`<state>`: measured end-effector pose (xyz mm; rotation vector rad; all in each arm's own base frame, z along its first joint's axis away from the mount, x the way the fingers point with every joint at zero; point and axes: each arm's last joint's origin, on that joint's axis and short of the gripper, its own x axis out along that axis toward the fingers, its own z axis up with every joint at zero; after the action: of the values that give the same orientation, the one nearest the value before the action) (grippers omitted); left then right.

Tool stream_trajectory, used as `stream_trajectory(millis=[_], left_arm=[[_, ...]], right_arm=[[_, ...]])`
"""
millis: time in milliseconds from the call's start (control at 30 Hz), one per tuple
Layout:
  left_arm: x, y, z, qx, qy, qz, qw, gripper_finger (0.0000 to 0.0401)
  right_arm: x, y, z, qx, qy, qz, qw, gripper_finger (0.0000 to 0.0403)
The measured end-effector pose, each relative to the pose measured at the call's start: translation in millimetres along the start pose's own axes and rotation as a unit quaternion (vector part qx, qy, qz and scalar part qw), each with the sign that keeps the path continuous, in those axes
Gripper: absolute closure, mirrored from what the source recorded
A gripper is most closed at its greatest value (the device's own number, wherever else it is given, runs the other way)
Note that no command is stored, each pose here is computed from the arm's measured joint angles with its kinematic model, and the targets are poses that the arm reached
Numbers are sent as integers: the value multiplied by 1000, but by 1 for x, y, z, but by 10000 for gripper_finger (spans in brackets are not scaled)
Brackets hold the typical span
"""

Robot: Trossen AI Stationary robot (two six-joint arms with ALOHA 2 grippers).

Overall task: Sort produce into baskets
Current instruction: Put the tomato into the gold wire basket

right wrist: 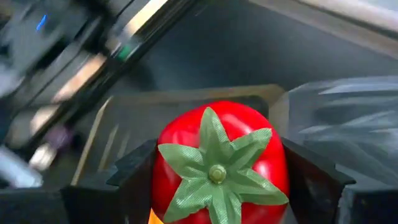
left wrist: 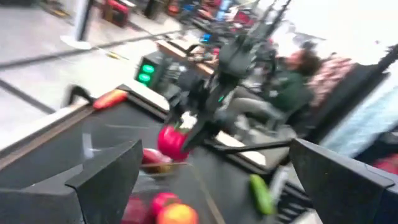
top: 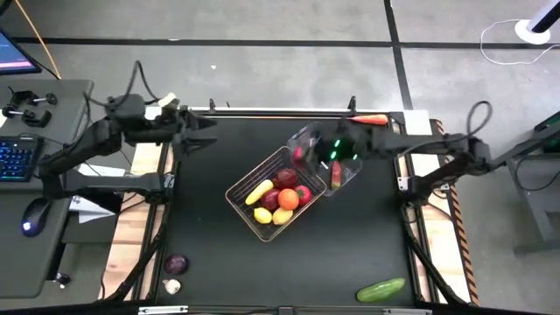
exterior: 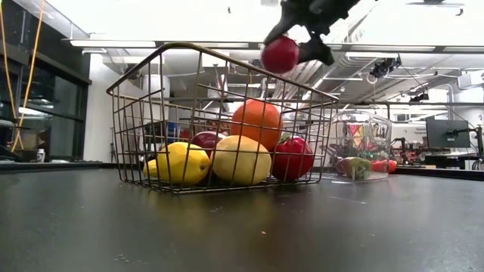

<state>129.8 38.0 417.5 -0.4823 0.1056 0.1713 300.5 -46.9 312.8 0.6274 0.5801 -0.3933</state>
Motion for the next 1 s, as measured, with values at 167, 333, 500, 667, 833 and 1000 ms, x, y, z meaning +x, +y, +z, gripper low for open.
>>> stream_trajectory(millis=[167,333,500,667,833,1000], left_arm=[[-18,-8,-1,-45,10,-69,997,6],[-26,-12,-2,-66,25,-109,991,6],[-27,-11,-8,-67,56,-105,991,6],[-22,-6,-19,-60,114,-81,988,6],[-11,-4,-22,-66,139,-70,986,6],[6,-4,-21,-79,139,-63,985,6]], right_arm=[[31,41,-30,-39,33,81,995,133],[54,59,-43,-37,24,116,992,116],[62,65,-45,-6,25,124,992,113],[62,66,-42,48,25,126,991,111],[62,66,-42,64,27,123,990,110],[62,67,-36,0,-3,142,990,109]])
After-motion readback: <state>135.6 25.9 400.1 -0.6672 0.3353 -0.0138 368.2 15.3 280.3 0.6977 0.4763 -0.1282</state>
